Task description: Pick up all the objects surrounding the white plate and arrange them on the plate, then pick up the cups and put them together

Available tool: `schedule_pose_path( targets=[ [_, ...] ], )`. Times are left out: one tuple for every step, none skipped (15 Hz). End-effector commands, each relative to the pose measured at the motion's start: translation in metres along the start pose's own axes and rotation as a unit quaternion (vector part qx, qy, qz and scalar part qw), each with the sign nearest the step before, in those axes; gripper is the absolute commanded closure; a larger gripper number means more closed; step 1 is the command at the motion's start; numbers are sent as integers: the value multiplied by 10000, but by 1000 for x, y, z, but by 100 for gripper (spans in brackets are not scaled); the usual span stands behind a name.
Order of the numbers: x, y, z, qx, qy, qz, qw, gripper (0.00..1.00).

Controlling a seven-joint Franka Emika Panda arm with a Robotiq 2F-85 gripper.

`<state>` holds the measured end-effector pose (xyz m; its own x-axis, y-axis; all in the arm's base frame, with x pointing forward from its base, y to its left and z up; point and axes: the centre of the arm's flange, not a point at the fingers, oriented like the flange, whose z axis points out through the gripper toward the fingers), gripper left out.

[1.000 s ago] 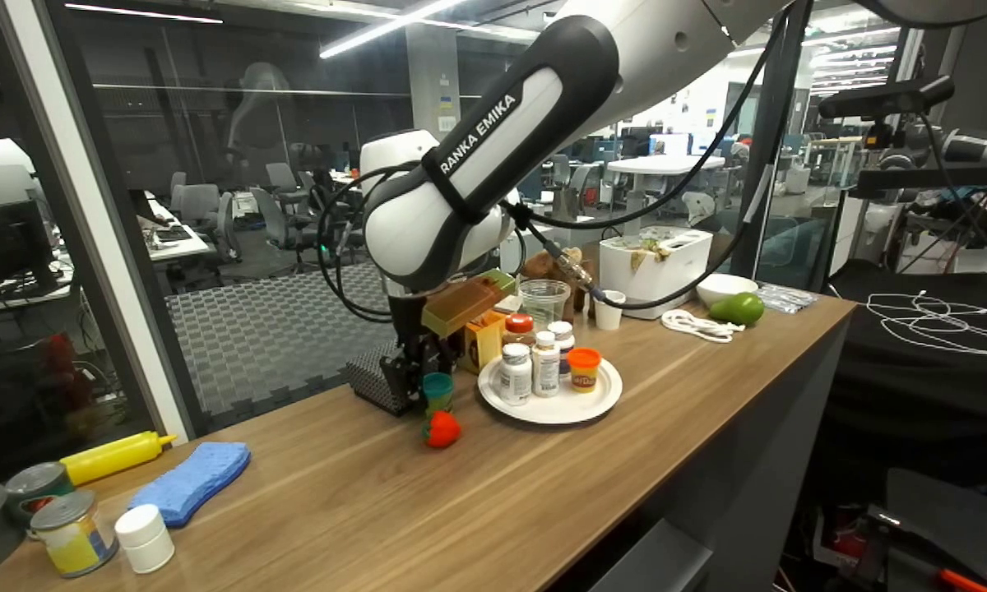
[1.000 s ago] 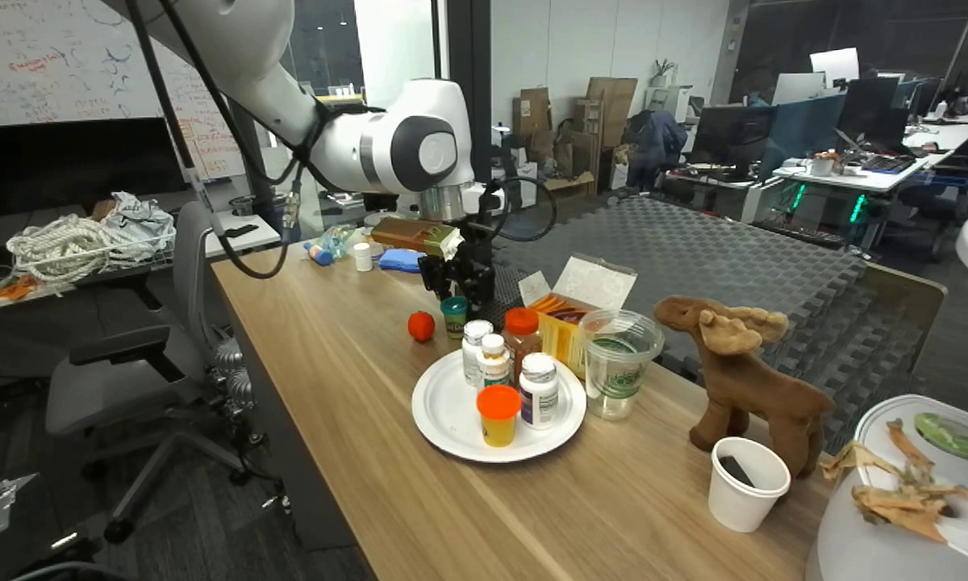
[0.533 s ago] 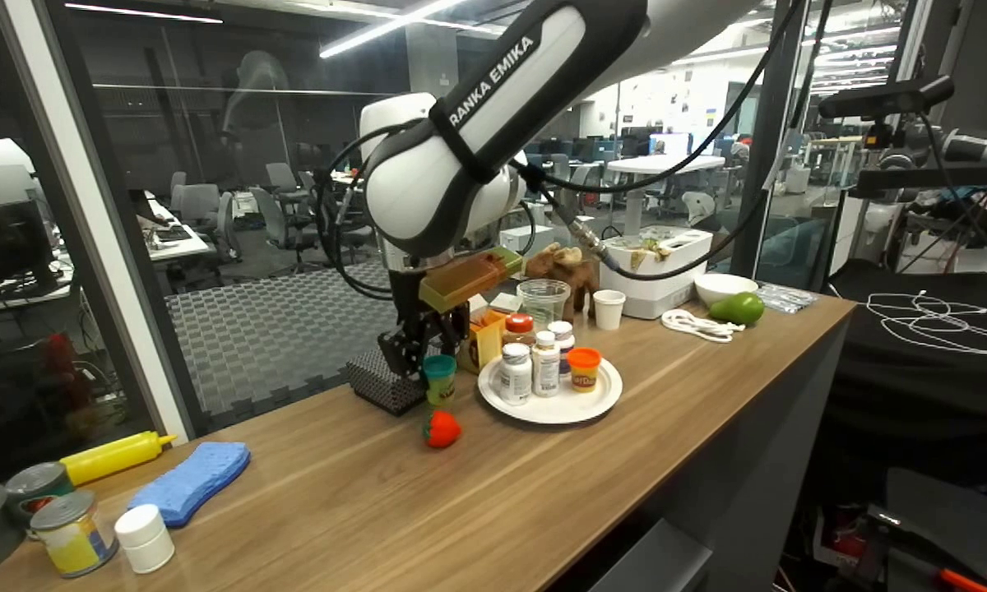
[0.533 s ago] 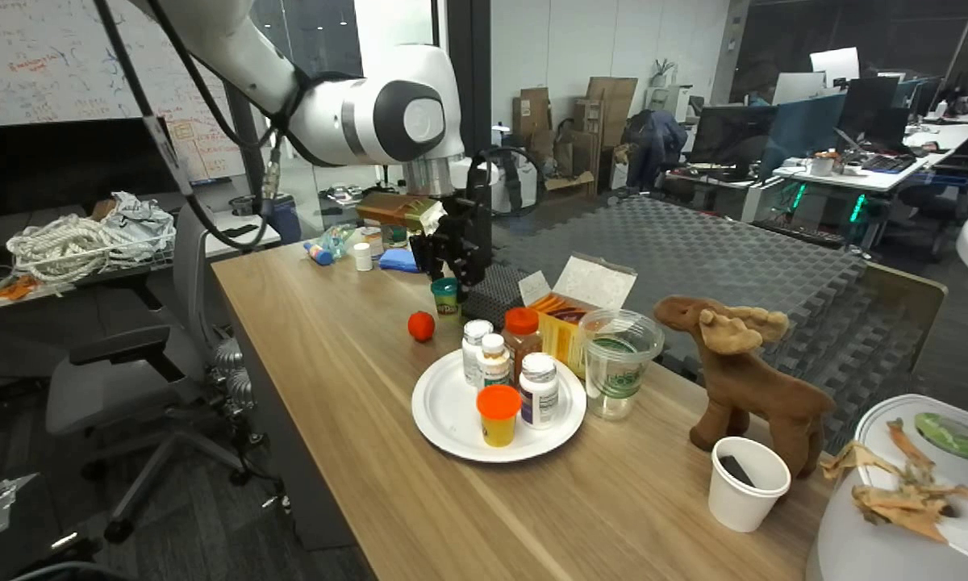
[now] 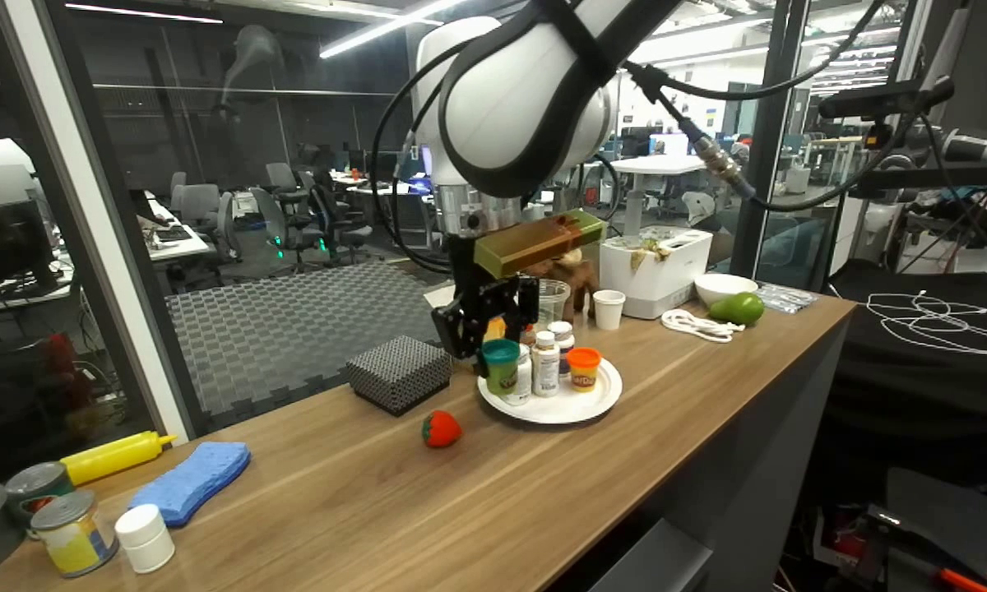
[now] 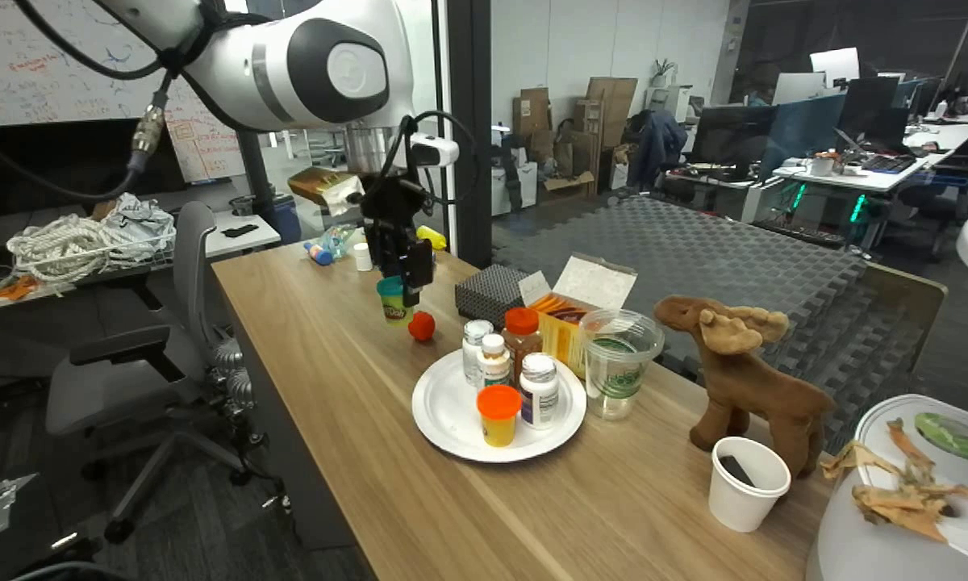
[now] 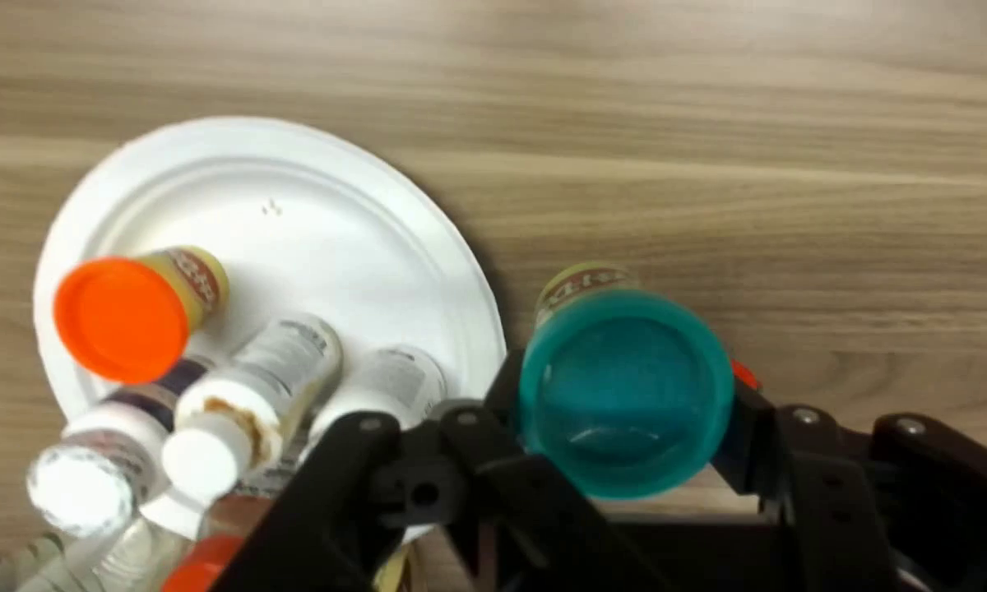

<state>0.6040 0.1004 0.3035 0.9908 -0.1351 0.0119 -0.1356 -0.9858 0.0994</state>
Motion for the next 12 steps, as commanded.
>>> schedule_pose_path(
  targets=[
    [-50,30,12,236,68,645,9976,76],
    [-54,37,18,322,66,831,9960,76],
    [-56,45,27,414,76,1074,9933,76],
    [-57,55,35,501,89,1352,9895,76],
    [-56,66,42,596,76,1586,9855,76],
    [-55,77,49,652,76,1847,9806,76],
    [-53,87,55,736,88,2087,9752,76],
    [-50,97,59,795,83,2338,9690,76],
    [-47,107,62,832,97,2590,9622,76],
    [-44,116,62,855,108,2817,9556,76],
    [-42,124,63,863,132,3015,9495,76],
    [-39,131,62,854,149,3167,9446,76]
  ],
)
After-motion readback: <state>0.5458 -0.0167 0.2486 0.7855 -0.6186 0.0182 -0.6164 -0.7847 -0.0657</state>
